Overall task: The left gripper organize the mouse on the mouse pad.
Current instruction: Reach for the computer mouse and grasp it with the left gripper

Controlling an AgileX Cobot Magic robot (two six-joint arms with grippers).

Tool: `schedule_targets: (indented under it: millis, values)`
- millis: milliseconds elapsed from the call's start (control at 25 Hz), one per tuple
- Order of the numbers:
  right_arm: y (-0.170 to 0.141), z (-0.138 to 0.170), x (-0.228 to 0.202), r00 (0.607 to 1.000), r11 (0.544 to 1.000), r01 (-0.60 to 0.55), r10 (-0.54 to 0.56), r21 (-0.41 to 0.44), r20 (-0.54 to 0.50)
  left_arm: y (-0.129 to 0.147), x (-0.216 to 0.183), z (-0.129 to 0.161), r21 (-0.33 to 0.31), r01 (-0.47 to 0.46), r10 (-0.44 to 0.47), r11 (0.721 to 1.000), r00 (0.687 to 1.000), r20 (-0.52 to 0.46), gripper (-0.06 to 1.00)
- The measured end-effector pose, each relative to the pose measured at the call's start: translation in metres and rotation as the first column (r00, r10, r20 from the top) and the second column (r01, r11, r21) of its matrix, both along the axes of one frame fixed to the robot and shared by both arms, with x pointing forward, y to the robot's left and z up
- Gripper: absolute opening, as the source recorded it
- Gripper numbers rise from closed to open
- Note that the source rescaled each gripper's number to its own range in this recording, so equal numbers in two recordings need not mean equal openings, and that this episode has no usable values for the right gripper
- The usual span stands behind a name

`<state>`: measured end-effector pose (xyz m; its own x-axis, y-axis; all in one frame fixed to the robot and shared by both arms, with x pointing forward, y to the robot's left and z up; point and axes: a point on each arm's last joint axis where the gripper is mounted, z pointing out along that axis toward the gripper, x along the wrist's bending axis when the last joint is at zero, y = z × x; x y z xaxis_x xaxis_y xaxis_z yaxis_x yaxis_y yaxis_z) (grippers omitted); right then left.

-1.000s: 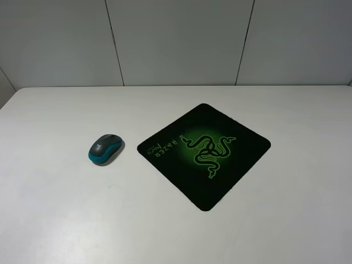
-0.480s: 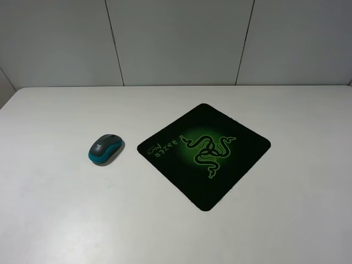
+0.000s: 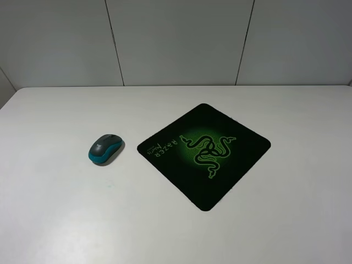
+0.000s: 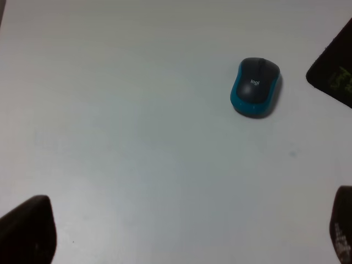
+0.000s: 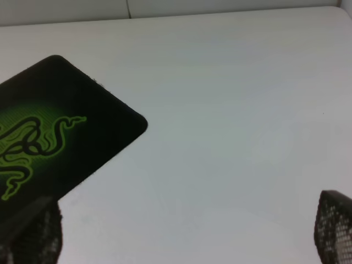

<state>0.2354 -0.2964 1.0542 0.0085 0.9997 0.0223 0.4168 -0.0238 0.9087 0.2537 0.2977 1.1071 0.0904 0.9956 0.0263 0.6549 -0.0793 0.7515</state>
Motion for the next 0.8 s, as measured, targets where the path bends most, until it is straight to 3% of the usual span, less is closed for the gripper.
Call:
schedule_targets:
  millis: [400, 800]
  values:
    - [0.000, 0.000, 0.000, 1.000, 1.000, 0.000, 0.000, 0.000, 0.000, -0.001, 0.066, 0.024, 0.007, 0.005, -0.004, 1.000, 0.982, -0.190, 0.99]
    - [0.000, 0.000, 0.000, 1.000, 1.000, 0.000, 0.000, 0.000, 0.000, -0.015, 0.139, 0.002, 0.010, 0.086, -0.075, 0.996, 0.911, -0.405, 0.99]
